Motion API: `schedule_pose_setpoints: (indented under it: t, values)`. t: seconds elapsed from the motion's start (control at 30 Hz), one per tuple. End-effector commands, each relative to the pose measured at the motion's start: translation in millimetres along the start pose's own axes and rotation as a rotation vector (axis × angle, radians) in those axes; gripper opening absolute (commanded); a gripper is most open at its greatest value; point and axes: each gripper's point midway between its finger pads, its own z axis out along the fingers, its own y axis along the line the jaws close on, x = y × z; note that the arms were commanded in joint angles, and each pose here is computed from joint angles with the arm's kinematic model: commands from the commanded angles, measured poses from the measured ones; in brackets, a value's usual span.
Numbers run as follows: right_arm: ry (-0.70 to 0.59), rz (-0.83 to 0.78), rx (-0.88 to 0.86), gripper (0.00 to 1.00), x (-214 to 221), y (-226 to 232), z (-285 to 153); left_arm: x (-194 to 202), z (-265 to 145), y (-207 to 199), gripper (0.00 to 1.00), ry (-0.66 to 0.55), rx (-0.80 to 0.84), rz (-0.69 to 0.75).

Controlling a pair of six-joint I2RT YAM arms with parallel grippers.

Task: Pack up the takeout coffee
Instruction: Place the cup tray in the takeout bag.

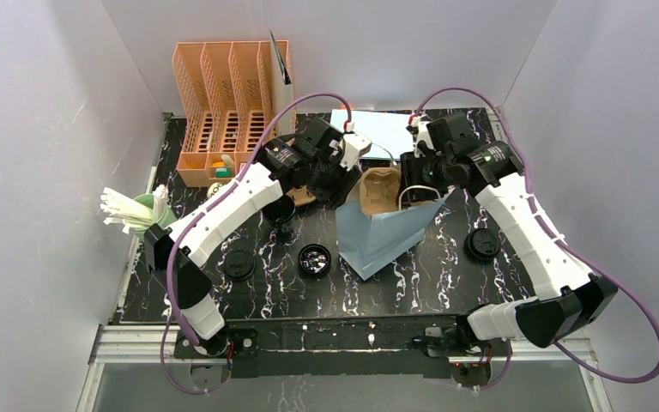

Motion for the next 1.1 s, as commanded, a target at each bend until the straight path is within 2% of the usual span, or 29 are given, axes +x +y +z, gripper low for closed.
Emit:
schedule_pose_setpoints:
  t: [0.0, 0.33, 0.43, 0.6, 0.87, 1.07]
  values:
    - [-0.003, -0.049, 0.053, 0.2, 8.3, 2.3, -0.3, 0.2, -18.7, -1.7, 0.51, -0.034, -0.007, -0.008]
    - [0.083, -0.059, 0.088, 0.2, 33.6, 5.2, -0.9, -25.9, -25.1, -1.8, 0.47, -0.187, -0.013, -0.039]
    - [0.101, -0.064, 0.154, 0.2, 36.4, -3.1, -1.0, -30.4, -26.9, -4.7, 0.46, -0.226, 0.002, -0.034]
    - [0.061, -0.069, 0.181, 0.19, 31.7, -6.4, 3.6, -30.7, -23.8, -9.6, 0.47, -0.245, 0.027, -0.061]
    - [-0.034, -0.096, 0.221, 0.17, 28.5, -16.9, 19.8, -27.1, -17.2, 4.9, 0.47, -0.221, -0.052, -0.113]
    - [-0.101, -0.103, 0.179, 0.18, 27.3, -13.3, 26.5, -41.1, -13.7, -12.9, 0.49, -0.263, 0.055, -0.112]
